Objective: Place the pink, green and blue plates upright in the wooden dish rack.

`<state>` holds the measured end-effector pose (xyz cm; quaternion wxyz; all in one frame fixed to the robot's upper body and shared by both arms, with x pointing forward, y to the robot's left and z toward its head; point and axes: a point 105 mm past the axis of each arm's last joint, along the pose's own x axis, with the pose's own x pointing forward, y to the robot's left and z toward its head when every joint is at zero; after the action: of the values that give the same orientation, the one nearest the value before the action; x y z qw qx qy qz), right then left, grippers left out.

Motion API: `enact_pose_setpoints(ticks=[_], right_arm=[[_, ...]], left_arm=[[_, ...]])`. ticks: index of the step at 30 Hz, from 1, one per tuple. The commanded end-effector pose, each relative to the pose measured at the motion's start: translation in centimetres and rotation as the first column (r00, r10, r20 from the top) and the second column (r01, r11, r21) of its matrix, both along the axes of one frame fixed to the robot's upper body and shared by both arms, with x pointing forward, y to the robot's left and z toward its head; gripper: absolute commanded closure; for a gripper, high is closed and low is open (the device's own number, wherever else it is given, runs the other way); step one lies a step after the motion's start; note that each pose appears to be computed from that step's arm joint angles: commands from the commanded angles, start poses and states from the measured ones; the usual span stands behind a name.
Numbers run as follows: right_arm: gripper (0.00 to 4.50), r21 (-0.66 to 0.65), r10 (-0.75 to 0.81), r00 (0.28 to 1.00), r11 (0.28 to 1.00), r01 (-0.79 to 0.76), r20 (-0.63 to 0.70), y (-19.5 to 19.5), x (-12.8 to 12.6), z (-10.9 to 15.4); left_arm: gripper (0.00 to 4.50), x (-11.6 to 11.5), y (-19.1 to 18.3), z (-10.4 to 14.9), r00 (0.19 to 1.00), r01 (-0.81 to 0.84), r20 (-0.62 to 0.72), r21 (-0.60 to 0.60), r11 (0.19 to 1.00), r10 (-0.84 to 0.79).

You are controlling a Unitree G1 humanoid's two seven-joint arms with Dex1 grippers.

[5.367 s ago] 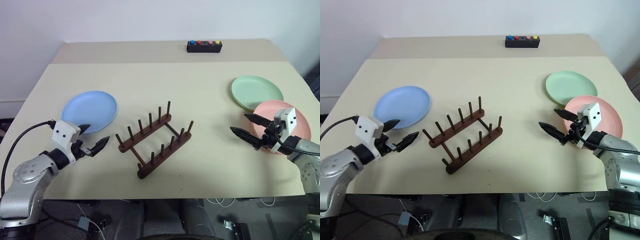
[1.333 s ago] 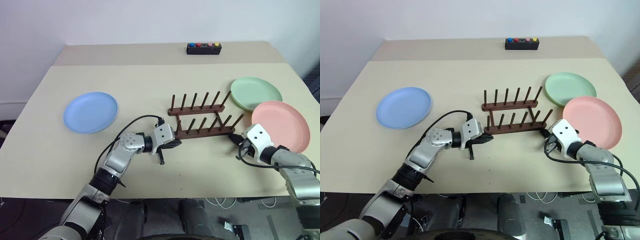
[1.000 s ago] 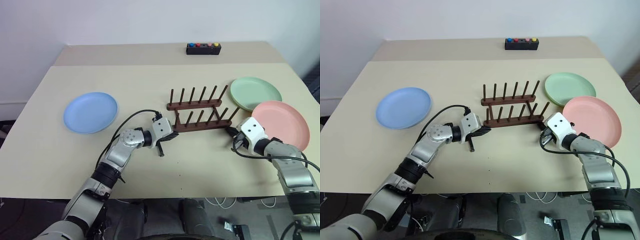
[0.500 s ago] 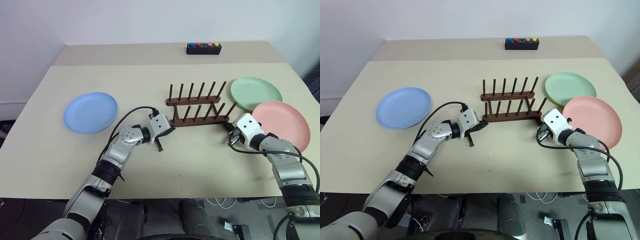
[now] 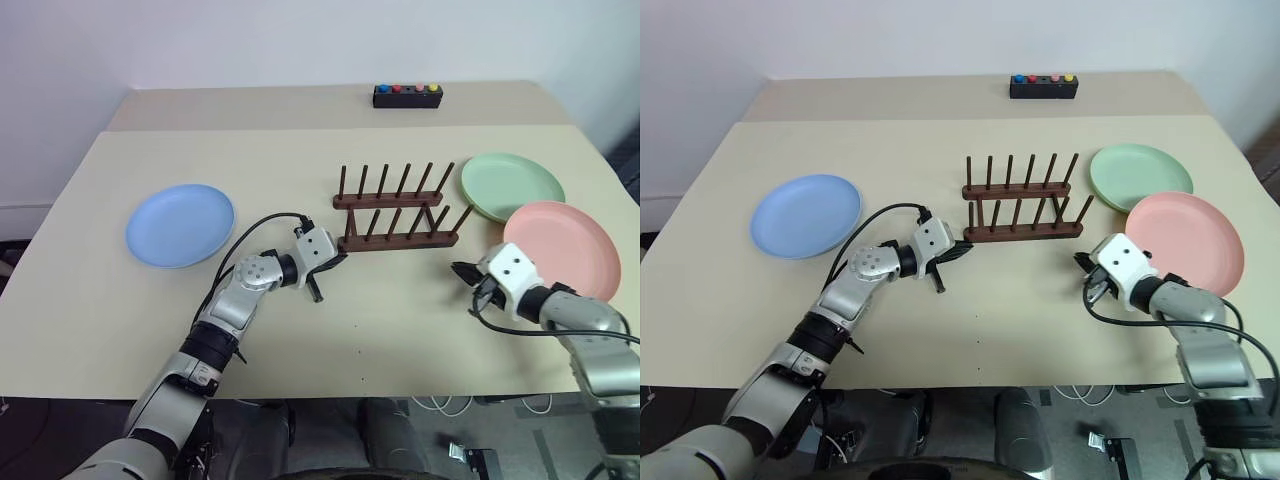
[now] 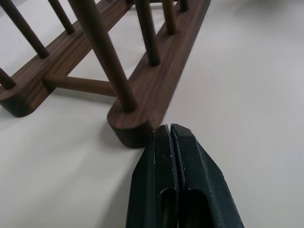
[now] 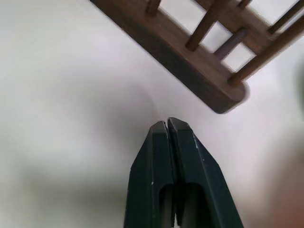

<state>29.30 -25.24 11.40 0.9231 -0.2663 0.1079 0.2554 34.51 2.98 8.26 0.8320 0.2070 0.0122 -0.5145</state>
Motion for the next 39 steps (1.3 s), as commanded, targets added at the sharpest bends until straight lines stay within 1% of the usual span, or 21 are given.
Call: enact_pose_setpoints(ticks=[1, 2, 4, 5, 6, 8, 11, 17, 20, 21, 23, 26, 27, 33, 35, 37, 39], right_arm=[[2.68, -0.012, -0.088, 0.99, 0.996, 0.09, 0.112, -1.8, -0.6, 4.0], [2.03, -0.04, -0.129, 0.983, 0.99, 0.135, 0.128, -2.6, -0.7, 4.4], [1.15, -0.069, -0.178, 0.974, 0.979, 0.19, 0.141, -3.5, -0.7, 4.6], [0.75, -0.082, -0.202, 0.969, 0.973, 0.215, 0.14, -3.8, -0.7, 4.6], [0.25, -0.095, -0.22, 0.967, 0.968, 0.232, 0.126, -4.1, -0.8, 4.2], [0.25, -0.127, -0.242, 0.966, 0.959, 0.252, 0.093, -4.4, -1.0, 3.2], [0.25, -0.127, -0.274, 0.96, 0.952, 0.279, 0.053, -4.6, -1.3, 2.0], [0.25, -0.151, -0.38, 0.924, 0.912, 0.381, 0.034, -6.3, -1.3, 0.6], [1.06, -0.158, -0.398, 0.917, 0.904, 0.397, 0.028, -6.4, -1.4, 0.4], [1.45, -0.157, -0.397, 0.917, 0.905, 0.396, 0.026, -6.4, -1.4, 0.4], [2.57, -0.155, -0.393, 0.919, 0.907, 0.392, 0.024, -6.2, -1.4, 0.3], [4.1, -0.161, -0.38, 0.925, 0.912, 0.379, 0.02, -5.8, -1.5, 0.3], [4.48, -0.163, -0.378, 0.926, 0.912, 0.376, 0.019, -5.7, -1.5, 0.3], [4.48, -0.209, -0.362, 0.931, 0.908, 0.362, 0.039, -5.4, -1.6, 0.8], [4.48, -0.259, -0.373, 0.921, 0.884, 0.39, 0.113, -6.1, -1.2, 2.2], [4.48, -0.277, -0.38, 0.904, 0.863, 0.422, 0.195, -6.7, -0.5, 4.1], [4.48, -0.295, -0.323, 0.904, 0.867, 0.401, 0.281, -6.1, 0.1, 6.6]], left_arm=[[4.5, -2.5, -0.6, 1.9, 0.992, 0.125, -0.015, -0.109, 0.986, -0.128], [4.5, -3.5, -0.9, 2.0, 0.983, 0.17, -0.043, -0.133, 0.976, -0.177], [4.5, -4.7, -1.2, 2.1, 0.969, 0.224, -0.071, -0.156, 0.962, -0.237], [4.5, -5.4, -1.5, 2.2, 0.958, 0.26, -0.076, -0.165, 0.951, -0.275], [4.5, -6.1, -1.8, 2.3, 0.946, 0.296, -0.08, -0.176, 0.939, -0.313], [4.5, -7.1, -2.5, 2.7, 0.927, 0.343, -0.088, -0.201, 0.918, -0.365], [4.5, -7.5, -3.2, 3.1, 0.914, 0.369, -0.089, -0.221, 0.903, -0.395], [4.5, -7.5, -3.6, 3.2, 0.91, 0.375, -0.095, -0.225, 0.899, -0.404], [4.5, -7.4, -3.3, 3.1, 0.912, 0.369, -0.097, -0.222, 0.902, -0.398], [4.5, -7.4, -3.3, 3.1, 0.913, 0.368, -0.098, -0.221, 0.903, -0.396], [4.5, -7.3, -3.3, 3.0, 0.914, 0.366, -0.098, -0.22, 0.904, -0.394], [4.5, -7.3, -3.3, 3.0, 0.917, 0.362, -0.092, -0.218, 0.906, -0.389], [4.5, -7.2, -3.3, 3.0, 0.918, 0.361, -0.089, -0.217, 0.907, -0.387], [4.5, -7.2, -3.4, 3.0, 0.919, 0.361, -0.085, -0.215, 0.907, -0.386], [4.5, -7.1, -3.5, 3.0, 0.921, 0.36, -0.077, -0.211, 0.909, -0.382], [4.5, -7.0, -3.5, 3.1, 0.921, 0.36, -0.073, -0.21, 0.909, -0.382], [4.5, -6.9, -3.5, 3.1, 0.922, 0.359, -0.071, -0.209, 0.91, -0.38]])
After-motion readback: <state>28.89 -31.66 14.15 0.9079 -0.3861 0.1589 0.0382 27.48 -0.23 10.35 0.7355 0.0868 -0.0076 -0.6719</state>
